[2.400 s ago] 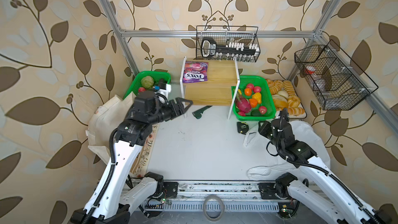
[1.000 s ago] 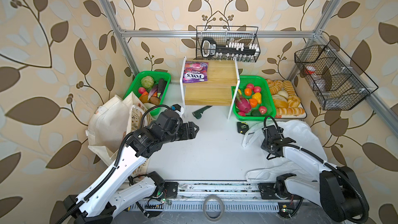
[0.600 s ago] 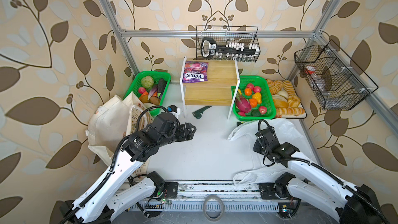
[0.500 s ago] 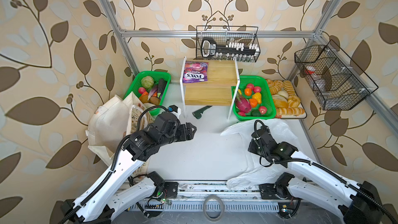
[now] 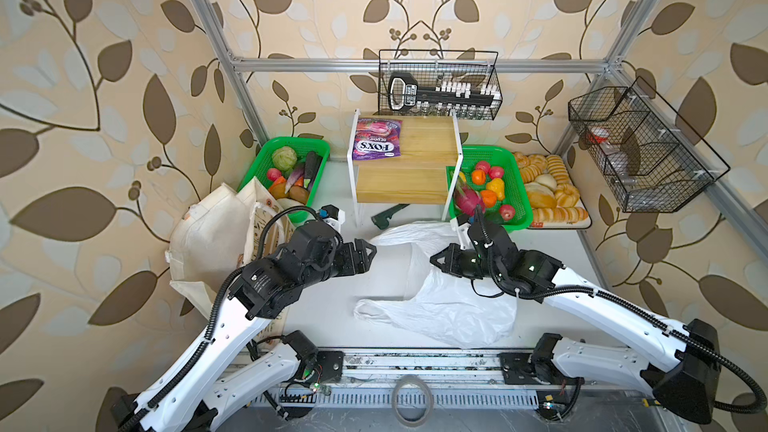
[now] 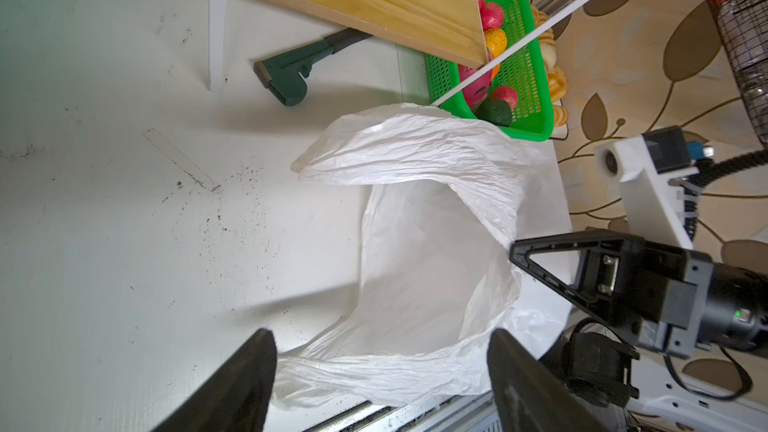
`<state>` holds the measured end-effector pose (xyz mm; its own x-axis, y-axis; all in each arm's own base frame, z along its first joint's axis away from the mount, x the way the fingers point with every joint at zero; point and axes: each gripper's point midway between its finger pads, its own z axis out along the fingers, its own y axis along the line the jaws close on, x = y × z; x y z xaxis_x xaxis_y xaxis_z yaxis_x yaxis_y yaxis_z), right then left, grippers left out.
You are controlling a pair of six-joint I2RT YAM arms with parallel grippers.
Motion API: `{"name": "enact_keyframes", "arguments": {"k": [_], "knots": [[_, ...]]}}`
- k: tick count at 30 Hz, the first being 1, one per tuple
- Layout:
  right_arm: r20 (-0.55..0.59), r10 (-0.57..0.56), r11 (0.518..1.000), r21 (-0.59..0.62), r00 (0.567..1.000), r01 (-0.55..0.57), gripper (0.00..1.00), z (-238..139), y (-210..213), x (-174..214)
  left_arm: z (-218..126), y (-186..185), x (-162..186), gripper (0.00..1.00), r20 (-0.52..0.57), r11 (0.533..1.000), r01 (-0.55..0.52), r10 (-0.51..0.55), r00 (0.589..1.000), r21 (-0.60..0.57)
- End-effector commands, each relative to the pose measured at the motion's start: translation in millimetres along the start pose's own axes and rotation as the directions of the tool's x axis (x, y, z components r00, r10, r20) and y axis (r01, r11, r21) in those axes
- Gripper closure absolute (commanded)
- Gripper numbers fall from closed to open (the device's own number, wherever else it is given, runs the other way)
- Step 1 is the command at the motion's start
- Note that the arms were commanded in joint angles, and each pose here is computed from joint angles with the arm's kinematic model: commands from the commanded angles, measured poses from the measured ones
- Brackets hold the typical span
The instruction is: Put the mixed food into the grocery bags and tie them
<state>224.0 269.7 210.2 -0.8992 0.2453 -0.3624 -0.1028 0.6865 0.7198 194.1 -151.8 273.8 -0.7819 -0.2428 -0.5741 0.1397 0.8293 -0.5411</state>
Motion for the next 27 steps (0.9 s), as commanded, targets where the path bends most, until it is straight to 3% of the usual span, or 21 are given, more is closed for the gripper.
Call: {"name": "enact_keyframes", "arguments": {"k": [1, 5, 9, 12, 19, 22, 27], "knots": [[-0.031, -0.055, 0.988, -0.144, 0.998, 0.050, 1.00, -7.8, 32.4, 0.6, 0.7, -12.5, 3.5, 0.21, -0.004, 0.996, 0.001, -0.001, 1.000, 0.084], [-0.088, -0.119, 0.961, -0.262, 0.989, 0.093, 1.00, -8.6, 56.6, 13.4, 7.5, -18.2, 7.5, 0.23, -0.020, 0.992, 0.013, -0.011, 1.000, 0.126], [-0.061, -0.097, 0.956, -0.282, 0.993, 0.076, 1.00, -10.3, 62.7, 7.5, 10.2, 4.5, 5.3, 0.24, -0.004, 1.000, 0.031, -0.031, 1.000, -0.004], [-0.027, -0.063, 0.950, -0.308, 0.998, 0.051, 1.00, -14.6, 65.1, -1.9, -3.6, 22.0, -3.4, 0.22, 0.053, 0.993, 0.056, -0.050, 0.997, -0.106], [-0.007, -0.057, 0.922, -0.383, 0.998, 0.050, 1.00, -27.0, 75.4, -10.4, -22.7, 34.4, -9.8, 0.15, 0.183, 0.994, 0.051, -0.032, 0.983, -0.097], [-0.023, -0.078, 0.915, -0.398, 0.997, 0.063, 1.00, -28.1, 77.5, -7.6, -24.7, 42.1, -6.8, 0.11, 0.172, 0.990, -0.010, 0.034, 0.985, -0.141], [-0.036, -0.132, 0.897, -0.430, 0.991, 0.104, 1.00, -30.8, 83.7, -2.5, -28.5, 44.9, -13.8, 0.09, 0.154, 0.952, -0.219, 0.254, 0.955, -0.212]]}}
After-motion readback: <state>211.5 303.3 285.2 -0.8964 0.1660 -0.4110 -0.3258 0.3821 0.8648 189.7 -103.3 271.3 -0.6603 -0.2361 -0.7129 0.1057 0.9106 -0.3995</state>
